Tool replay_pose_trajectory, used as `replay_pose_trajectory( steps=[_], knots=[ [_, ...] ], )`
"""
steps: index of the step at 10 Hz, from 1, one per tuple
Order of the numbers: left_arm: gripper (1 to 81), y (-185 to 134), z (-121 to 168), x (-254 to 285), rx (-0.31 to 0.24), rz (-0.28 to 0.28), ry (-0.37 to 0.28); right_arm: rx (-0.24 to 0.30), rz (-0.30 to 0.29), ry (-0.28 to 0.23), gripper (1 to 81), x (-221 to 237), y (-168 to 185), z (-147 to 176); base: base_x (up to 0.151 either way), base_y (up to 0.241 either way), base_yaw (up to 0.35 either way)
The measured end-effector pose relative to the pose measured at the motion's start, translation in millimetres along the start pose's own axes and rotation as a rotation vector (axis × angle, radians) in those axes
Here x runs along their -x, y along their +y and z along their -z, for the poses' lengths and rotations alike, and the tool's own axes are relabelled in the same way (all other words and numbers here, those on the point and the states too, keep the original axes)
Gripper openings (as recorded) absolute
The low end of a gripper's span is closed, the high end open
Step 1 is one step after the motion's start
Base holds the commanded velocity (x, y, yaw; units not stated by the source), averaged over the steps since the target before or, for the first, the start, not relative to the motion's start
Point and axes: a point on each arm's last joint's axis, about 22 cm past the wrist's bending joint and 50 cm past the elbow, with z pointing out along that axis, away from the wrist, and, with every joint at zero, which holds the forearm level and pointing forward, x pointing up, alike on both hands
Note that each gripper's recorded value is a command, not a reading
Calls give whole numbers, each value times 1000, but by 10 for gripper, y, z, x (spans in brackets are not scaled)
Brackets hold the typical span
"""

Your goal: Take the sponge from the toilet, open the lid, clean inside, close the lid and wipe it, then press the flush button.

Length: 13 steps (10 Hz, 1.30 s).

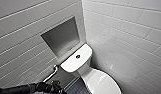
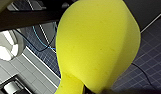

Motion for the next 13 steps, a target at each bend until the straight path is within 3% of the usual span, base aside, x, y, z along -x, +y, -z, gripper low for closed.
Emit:
replay_pose_trajectory(
  steps=[4,6,8,10,13],
  knots=[
    [10,-304,-239,1289,-47,22,-30,23,49,101,10,-393,16,132,0,0,0],
    [10,-364,-618,1908,-58,20,-50,37,75,160,10,-631,37,222,0,0,0],
    [10,-560,-913,2058,-111,-8,-13,51,102,218,10,-861,46,320,0,0,0],
    [10,-952,-1106,2050,-216,-29,36,65,126,270,10,-1050,37,414,0,0,0],
    [10,-1086,-1576,2292,-290,-39,82,88,164,357,10,-1392,51,603,0,0,0]
  ],
)
